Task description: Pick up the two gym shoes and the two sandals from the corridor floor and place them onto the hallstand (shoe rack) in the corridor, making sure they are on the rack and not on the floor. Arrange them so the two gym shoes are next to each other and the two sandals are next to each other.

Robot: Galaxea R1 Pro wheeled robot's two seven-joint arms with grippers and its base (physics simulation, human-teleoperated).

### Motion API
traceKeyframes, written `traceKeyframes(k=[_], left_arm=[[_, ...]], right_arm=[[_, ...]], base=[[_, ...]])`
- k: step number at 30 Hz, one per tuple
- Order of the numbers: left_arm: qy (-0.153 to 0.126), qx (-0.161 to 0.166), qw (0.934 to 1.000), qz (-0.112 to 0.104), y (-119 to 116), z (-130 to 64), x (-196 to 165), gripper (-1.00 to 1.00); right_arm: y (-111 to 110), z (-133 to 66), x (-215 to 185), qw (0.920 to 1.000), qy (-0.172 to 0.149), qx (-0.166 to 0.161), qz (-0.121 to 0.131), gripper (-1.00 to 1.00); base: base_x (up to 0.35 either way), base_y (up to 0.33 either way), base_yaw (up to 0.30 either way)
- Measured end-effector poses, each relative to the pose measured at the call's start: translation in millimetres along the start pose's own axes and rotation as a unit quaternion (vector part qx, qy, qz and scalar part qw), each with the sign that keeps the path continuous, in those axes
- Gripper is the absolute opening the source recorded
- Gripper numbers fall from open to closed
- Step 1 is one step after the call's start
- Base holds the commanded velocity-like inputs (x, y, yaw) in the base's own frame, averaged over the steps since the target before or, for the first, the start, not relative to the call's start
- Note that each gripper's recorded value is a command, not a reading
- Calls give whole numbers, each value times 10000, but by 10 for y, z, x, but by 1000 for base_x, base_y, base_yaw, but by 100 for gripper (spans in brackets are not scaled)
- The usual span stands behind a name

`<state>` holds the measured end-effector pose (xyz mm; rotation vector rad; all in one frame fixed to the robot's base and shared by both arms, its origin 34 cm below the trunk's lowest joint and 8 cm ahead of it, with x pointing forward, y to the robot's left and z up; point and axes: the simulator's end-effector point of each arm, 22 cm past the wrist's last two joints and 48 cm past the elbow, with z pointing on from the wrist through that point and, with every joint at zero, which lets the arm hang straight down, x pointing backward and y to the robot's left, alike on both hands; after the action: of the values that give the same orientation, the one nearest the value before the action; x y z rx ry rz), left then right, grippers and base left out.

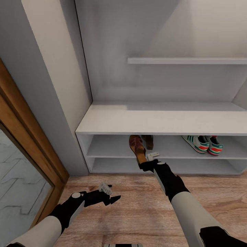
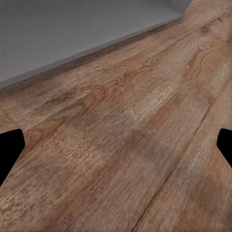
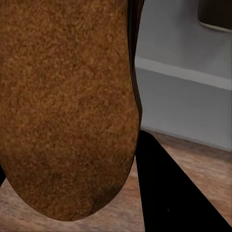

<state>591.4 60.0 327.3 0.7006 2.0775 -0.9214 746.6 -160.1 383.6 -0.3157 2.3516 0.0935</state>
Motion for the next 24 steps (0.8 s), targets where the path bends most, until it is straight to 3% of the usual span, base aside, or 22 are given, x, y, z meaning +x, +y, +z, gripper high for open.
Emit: traceKeyframes(k=[8,14,24], left_arm=[[-1,0,10000,2,-1,-1,-2,100],[1,2,10000,0,-1,0,0,100],[-4,8,10000,0,-9,4,-5,100]], right_arm=[[2,0,5,10000,3,-4,-1,-100],[64,96,455,9988,488,-85,40,-100],[66,103,509,9984,547,-92,53,-100]], base=[[65,3,0],[100,10,0],[62,0,0]])
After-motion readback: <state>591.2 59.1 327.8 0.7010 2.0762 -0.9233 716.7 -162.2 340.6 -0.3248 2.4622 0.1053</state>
